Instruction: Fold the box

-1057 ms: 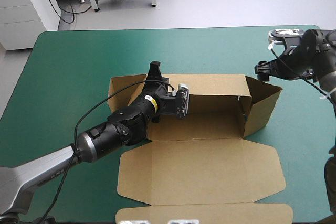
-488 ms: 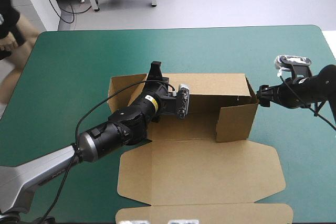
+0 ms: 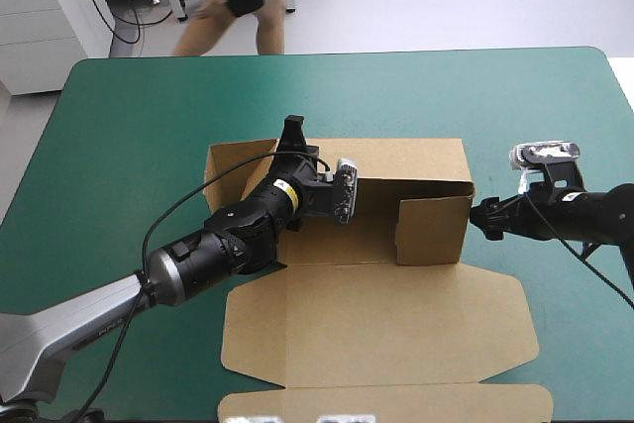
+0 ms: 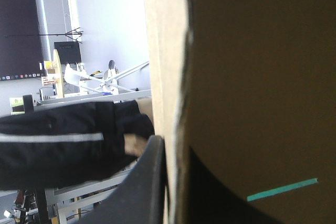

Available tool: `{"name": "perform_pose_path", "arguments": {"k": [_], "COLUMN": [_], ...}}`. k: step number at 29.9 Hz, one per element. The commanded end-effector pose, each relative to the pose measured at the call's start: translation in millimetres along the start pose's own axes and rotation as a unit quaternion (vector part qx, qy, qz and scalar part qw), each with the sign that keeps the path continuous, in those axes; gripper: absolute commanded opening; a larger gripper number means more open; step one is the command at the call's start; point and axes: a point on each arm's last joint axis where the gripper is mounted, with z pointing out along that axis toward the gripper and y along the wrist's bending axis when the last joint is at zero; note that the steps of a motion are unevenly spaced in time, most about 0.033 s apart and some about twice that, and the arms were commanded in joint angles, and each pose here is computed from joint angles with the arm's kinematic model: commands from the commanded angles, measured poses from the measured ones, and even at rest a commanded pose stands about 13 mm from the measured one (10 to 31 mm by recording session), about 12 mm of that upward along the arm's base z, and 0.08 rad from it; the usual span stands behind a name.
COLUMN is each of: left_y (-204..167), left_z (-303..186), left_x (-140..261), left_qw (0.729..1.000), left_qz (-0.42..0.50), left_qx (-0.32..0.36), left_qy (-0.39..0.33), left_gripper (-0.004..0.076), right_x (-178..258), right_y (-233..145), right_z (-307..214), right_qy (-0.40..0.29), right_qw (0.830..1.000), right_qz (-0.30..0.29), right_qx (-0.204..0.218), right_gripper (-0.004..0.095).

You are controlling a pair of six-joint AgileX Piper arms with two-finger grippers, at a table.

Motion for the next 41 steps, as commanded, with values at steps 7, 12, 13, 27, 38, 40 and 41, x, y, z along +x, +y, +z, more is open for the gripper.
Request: {"name": "perform_pose_path", "arguments": {"k": [7, 12, 13, 27, 38, 40, 41], "left_y": [2.2, 2.3, 2.3, 2.4, 2.1, 1.9, 1.8], "left_z": [-5.2, -5.3, -5.3, -5.3, -5.3, -5.3, -5.3], "left_x": [-6.4, -6.8, -6.8, -7.4, -7.6, -7.6, -7.7], "left_qw": [0.999, 0.999, 0.999, 0.999, 0.999, 0.999, 0.999], "left_qz": [-0.029, -0.029, -0.029, -0.029, -0.033, -0.035, -0.036], "left_qx": [0.001, 0.001, 0.001, 0.000, 0.002, 0.003, 0.004], "left_qy": [-0.030, -0.032, -0.032, -0.035, -0.036, -0.037, -0.037], "left_gripper": [-0.0008, -0.0008, -0.0008, -0.0008, -0.0008, -0.0008, -0.0008], "right_x": [-2.0, -5.0, -6.2, -18.3, -21.0, -20.4, -20.5], "right_y": [8.8, 14.0, 16.1, 53.7, 60.1, 60.4, 60.5], "right_z": [-10.7, -11.3, -11.2, 19.8, 23.3, 23.3, 23.2], "right_qy": [-0.004, -0.022, -0.028, -0.047, -0.058, -0.055, -0.056], "right_qw": [0.999, 0.997, 0.996, 0.985, 0.984, 0.984, 0.984], "right_qz": [-0.033, -0.038, -0.045, -0.131, -0.156, -0.156, -0.155], "right_qx": [-0.033, -0.061, -0.068, -0.097, -0.070, -0.072, -0.073], "right_gripper": [0.0852, 0.0852, 0.0852, 0.0824, 0.0360, 0.0237, 0.0190]}}
